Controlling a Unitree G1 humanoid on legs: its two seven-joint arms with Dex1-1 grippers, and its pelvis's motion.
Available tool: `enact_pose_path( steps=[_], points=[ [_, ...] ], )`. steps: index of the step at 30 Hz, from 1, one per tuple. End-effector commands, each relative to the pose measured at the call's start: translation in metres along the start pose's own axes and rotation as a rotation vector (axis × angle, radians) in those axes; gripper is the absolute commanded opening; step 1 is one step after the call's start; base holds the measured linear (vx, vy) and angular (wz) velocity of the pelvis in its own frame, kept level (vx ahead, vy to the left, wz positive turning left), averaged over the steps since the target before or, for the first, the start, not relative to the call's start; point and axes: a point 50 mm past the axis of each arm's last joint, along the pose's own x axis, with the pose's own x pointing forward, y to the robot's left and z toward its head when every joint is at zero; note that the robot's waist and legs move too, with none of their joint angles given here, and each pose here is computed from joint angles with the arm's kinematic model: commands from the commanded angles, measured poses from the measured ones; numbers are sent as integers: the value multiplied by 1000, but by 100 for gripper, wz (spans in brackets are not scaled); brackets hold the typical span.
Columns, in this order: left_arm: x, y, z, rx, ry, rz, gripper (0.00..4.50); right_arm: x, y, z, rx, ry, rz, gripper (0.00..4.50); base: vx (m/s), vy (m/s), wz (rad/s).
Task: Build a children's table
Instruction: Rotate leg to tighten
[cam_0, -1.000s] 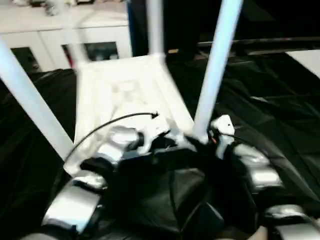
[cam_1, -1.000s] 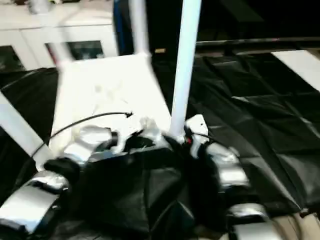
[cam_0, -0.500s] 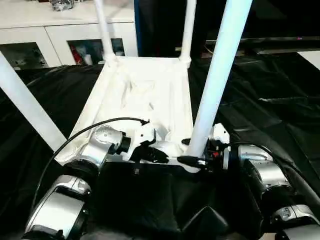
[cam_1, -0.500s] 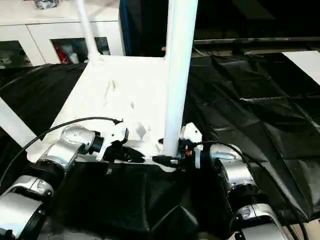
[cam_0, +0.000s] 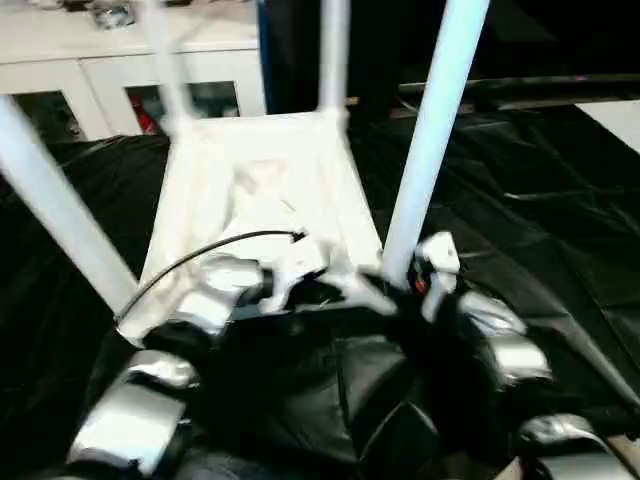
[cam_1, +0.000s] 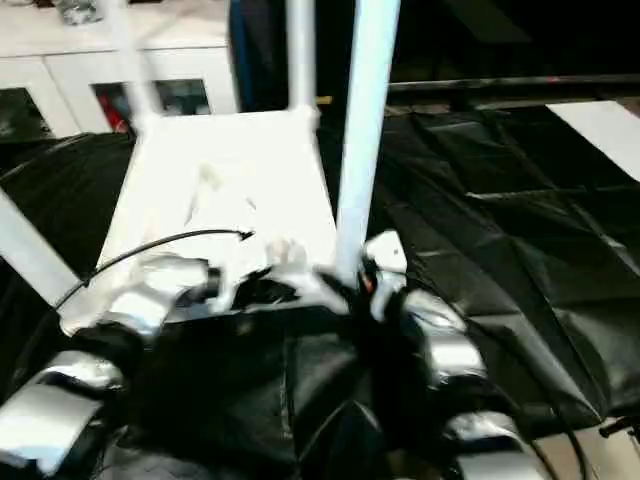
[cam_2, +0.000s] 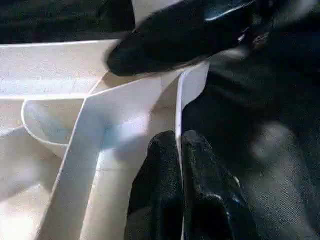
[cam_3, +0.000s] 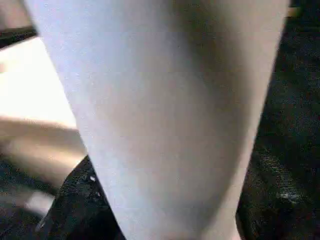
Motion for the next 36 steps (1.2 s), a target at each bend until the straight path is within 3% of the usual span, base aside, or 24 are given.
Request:
enact_pose_path(
  steps=[1, 3, 4, 7, 8, 9, 12, 13, 17, 19, 22, 32, 36],
  points=[
    [12, -2, 7, -50, -51, 91, 0, -3, 6, -31, 25, 147, -95, 249, 0, 0, 0],
    [22, -7, 12, -72, -65, 108, 0, 3, 13, -32, 48, 144, -147, 249, 0, 0, 0],
    [27, -10, 15, -72, -70, 108, 0, 8, 24, -32, 57, 131, -125, 249, 0, 0, 0],
    [29, -11, 16, -69, -77, 105, 0, 12, 36, -28, 7, 99, -62, 249, 0, 0, 0],
    [28, -11, 15, -67, -78, 92, 0, 13, 39, -25, -3, 72, -30, 305, 0, 0, 0],
    [27, -11, 15, -62, -79, 79, 0, 13, 39, -23, 10, 52, -12, 319, 0, 0, 0],
    [21, -10, 11, -55, -70, 54, 0, 12, 37, -16, 6, 14, 62, 324, 0, 0, 0],
    [20, -9, 10, -52, -69, 48, 0, 12, 37, -15, 1, 14, 88, 346, 0, 0, 0],
    [9, -7, 5, -41, -66, -13, 0, 3, 29, -8, -46, 26, 264, 346, 0, 0, 0],
    [-3, -7, -2, -15, -53, -114, 0, -12, 22, -7, -111, 57, 466, 346, 0, 0, 0],
    [-12, -8, -7, 0, -34, -196, 0, -22, 17, -4, -119, 78, 578, 346, 0, 0, 0],
    [-35, -9, -15, -6, 11, -380, 0, -36, 5, 2, -154, 146, 746, 346, 0, 0, 0],
    [-38, -9, -16, -10, 6, -392, 0, -35, 5, 4, -123, 140, 762, 315, 0, 0, 0]
  ],
)
